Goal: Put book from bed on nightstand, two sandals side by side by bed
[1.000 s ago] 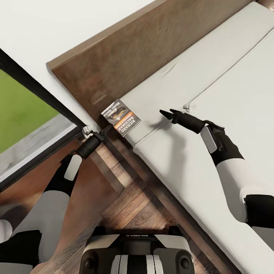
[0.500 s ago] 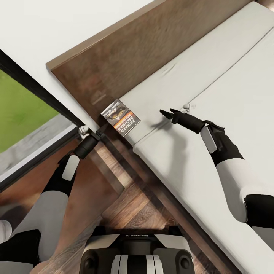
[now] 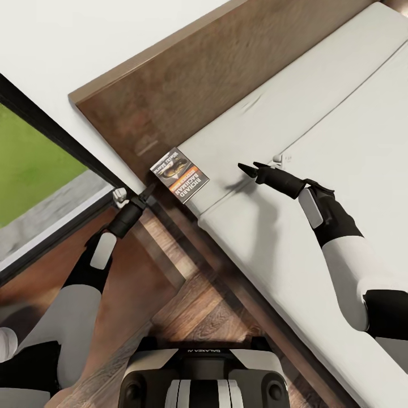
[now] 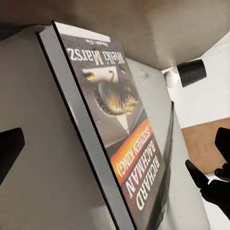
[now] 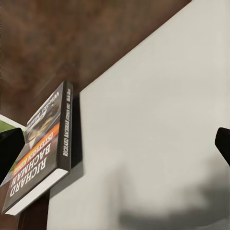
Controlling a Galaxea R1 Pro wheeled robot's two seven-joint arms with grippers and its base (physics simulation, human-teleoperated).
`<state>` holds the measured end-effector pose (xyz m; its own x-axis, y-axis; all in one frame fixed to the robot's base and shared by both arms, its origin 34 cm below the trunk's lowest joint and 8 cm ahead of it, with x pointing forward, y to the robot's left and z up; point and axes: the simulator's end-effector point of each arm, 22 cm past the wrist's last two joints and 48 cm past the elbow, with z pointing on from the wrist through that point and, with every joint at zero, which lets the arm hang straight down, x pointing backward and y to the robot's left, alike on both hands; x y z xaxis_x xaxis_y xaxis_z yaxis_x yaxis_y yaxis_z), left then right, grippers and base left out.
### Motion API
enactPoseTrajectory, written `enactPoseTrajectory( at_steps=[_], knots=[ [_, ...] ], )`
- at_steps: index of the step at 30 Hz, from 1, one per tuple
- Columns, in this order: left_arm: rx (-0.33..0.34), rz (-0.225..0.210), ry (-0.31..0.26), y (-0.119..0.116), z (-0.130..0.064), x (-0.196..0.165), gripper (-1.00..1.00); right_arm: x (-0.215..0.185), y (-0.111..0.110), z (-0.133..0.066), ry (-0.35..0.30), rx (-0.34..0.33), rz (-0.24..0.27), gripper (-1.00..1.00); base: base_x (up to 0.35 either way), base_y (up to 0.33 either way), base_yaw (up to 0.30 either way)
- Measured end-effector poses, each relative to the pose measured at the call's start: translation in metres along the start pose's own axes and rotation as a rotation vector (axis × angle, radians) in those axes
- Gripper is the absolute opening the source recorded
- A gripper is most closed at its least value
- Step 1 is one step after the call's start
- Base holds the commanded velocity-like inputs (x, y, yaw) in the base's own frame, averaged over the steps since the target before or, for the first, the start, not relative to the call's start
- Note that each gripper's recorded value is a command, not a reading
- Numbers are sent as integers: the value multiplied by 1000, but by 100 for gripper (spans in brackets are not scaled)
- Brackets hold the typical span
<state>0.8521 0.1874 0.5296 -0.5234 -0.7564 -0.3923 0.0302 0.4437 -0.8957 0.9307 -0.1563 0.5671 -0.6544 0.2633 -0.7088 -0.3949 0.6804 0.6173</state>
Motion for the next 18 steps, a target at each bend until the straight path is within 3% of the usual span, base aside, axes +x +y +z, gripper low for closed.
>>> enactPoseTrajectory(
  at_steps=[6,18],
  knots=[
    [-13,-10,3,5,-2,3,100,0,0,0,0,-1,0,100,0,0,0],
    [-45,-55,-48,16,-6,-6,100,0,0,0,0,1,0,100,0,0,-29]
  ],
)
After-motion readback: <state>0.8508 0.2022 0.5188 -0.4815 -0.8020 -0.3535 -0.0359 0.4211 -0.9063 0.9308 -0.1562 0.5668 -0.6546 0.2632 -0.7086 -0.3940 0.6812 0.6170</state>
